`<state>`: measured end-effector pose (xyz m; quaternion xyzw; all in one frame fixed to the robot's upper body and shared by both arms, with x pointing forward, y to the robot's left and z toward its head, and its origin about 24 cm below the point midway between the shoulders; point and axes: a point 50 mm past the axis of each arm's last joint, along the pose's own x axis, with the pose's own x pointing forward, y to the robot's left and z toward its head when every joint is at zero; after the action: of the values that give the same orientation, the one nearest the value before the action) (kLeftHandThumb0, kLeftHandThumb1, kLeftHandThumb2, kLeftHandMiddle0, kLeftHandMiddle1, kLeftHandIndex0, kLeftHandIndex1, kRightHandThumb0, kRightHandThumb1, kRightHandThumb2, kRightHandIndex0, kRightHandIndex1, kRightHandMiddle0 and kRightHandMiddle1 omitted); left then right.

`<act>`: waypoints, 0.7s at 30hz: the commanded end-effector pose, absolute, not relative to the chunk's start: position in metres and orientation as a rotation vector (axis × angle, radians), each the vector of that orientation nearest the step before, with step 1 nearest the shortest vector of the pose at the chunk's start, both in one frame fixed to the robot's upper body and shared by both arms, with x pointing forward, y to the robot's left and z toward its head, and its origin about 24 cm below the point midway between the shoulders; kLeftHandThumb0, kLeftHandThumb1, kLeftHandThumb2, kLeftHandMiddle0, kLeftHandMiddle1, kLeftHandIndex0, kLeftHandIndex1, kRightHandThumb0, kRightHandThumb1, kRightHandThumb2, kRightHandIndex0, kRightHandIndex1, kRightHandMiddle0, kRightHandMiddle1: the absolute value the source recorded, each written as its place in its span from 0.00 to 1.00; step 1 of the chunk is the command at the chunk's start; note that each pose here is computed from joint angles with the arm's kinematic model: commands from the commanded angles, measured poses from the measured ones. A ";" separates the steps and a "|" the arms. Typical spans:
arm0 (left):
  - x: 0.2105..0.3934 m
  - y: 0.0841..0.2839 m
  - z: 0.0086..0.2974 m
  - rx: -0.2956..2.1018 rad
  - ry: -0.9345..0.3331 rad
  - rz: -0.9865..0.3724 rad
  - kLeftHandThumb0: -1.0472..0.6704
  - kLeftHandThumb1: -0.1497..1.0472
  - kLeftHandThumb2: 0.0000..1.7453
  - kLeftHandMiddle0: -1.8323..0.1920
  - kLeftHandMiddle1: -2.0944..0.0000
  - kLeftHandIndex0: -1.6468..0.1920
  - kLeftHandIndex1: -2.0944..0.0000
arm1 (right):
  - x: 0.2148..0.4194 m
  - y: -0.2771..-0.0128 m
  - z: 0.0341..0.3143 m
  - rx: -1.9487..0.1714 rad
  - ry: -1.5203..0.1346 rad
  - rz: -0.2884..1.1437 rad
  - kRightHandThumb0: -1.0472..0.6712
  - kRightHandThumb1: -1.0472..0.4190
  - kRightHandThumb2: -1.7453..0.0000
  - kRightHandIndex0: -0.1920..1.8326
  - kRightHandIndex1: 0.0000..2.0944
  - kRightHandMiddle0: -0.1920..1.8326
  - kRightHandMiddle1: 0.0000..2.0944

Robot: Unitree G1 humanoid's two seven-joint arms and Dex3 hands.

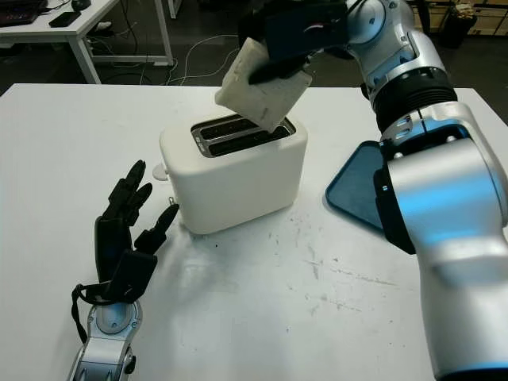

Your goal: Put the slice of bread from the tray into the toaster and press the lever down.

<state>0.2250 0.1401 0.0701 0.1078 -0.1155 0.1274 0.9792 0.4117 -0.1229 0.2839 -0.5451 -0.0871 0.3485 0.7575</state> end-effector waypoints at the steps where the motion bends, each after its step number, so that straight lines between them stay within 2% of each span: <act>1: 0.226 0.138 0.071 0.222 -0.251 0.260 0.23 0.89 0.11 0.74 0.84 0.69 1.00 | 0.412 -0.122 0.273 -1.190 -0.189 0.786 0.35 0.09 0.80 0.64 0.83 0.56 0.83; 9: 0.226 0.139 0.070 0.230 -0.254 0.255 0.23 0.89 0.12 0.74 0.83 0.69 1.00 | 0.413 -0.123 0.260 -1.197 -0.162 0.793 0.35 0.09 0.81 0.64 0.83 0.56 0.83; 21: 0.226 0.138 0.070 0.223 -0.247 0.266 0.24 0.89 0.11 0.75 0.81 0.69 1.00 | 0.411 -0.126 0.255 -1.204 -0.102 0.855 0.34 0.09 0.81 0.64 0.83 0.55 0.83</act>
<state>0.2251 0.1401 0.0687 0.1081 -0.1166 0.1294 0.9788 0.4112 -0.1224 0.2646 -0.5457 -0.0660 0.3780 0.7450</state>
